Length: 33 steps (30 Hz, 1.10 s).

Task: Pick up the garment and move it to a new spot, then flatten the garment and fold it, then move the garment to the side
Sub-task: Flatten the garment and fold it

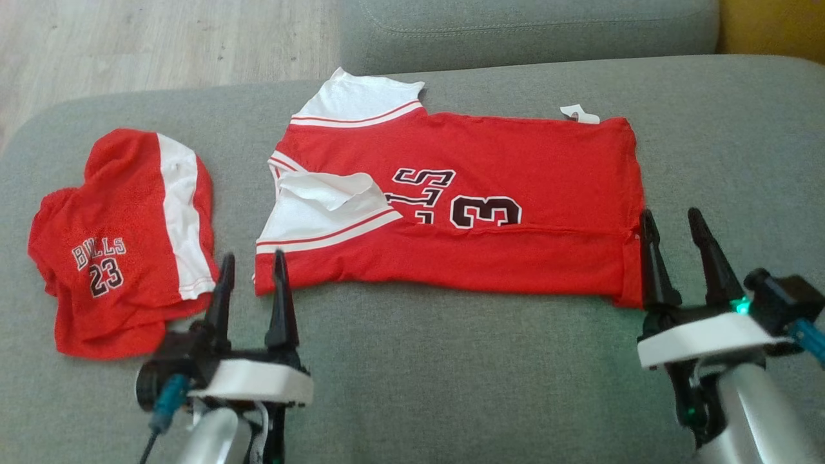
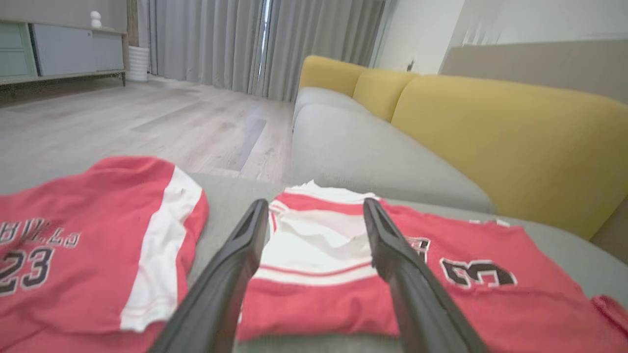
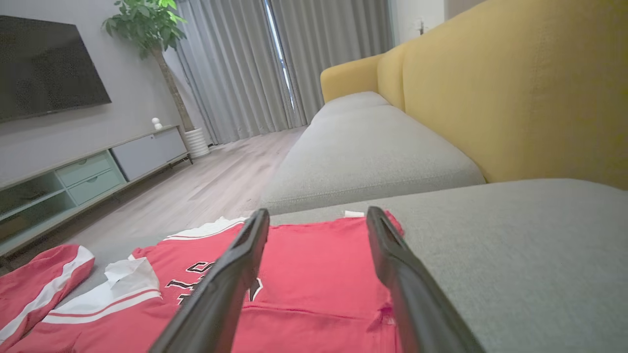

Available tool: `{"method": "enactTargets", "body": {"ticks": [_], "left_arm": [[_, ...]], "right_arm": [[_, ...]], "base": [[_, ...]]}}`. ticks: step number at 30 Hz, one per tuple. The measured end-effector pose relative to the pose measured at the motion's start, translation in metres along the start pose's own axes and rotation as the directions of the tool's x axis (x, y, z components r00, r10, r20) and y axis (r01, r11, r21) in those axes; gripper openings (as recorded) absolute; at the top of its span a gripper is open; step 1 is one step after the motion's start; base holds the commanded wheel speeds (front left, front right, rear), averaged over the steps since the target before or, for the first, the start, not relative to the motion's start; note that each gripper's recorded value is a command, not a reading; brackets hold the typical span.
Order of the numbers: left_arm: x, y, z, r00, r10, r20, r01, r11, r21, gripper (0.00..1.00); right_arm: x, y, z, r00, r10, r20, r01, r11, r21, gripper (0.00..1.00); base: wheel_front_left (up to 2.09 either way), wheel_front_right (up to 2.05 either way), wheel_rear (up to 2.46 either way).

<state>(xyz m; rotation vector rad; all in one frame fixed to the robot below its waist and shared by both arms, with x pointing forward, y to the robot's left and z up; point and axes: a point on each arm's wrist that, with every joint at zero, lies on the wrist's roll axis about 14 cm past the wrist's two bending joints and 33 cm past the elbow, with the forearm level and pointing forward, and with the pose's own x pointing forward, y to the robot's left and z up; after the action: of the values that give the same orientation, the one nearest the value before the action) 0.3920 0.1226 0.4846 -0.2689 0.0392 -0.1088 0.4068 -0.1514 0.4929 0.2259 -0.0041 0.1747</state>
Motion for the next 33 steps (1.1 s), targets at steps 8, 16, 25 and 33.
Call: {"method": "enactTargets", "body": {"ticks": [8, 16, 25, 33], "left_arm": [[0.007, 0.014, -0.033, 0.992, 0.034, -0.124, -0.029, 0.999, 0.043, 1.00], [0.027, 0.035, -0.080, 0.930, 0.115, -0.348, -0.075, 0.989, 0.124, 1.00], [0.036, 0.055, -0.113, 0.849, 0.185, -0.496, -0.086, 0.973, 0.215, 1.00], [0.041, 0.045, -0.115, 0.854, 0.136, -0.502, -0.030, 0.977, 0.213, 0.00]], "right_arm": [[-0.001, 0.001, 0.005, 1.000, -0.015, -0.001, 0.015, 1.000, -0.025, 1.00], [-0.003, -0.009, 0.002, 0.999, -0.045, -0.030, 0.044, 0.998, -0.040, 1.00], [-0.004, -0.016, -0.002, 0.997, -0.070, -0.044, 0.068, 0.997, -0.047, 1.00], [-0.005, -0.019, -0.011, 0.993, -0.082, -0.088, 0.077, 0.995, -0.057, 1.00]], "base": [[0.00, 0.00, 0.00], [0.00, 0.00, 0.00], [0.00, 0.00, 0.00], [0.00, 0.00, 0.00]]}}
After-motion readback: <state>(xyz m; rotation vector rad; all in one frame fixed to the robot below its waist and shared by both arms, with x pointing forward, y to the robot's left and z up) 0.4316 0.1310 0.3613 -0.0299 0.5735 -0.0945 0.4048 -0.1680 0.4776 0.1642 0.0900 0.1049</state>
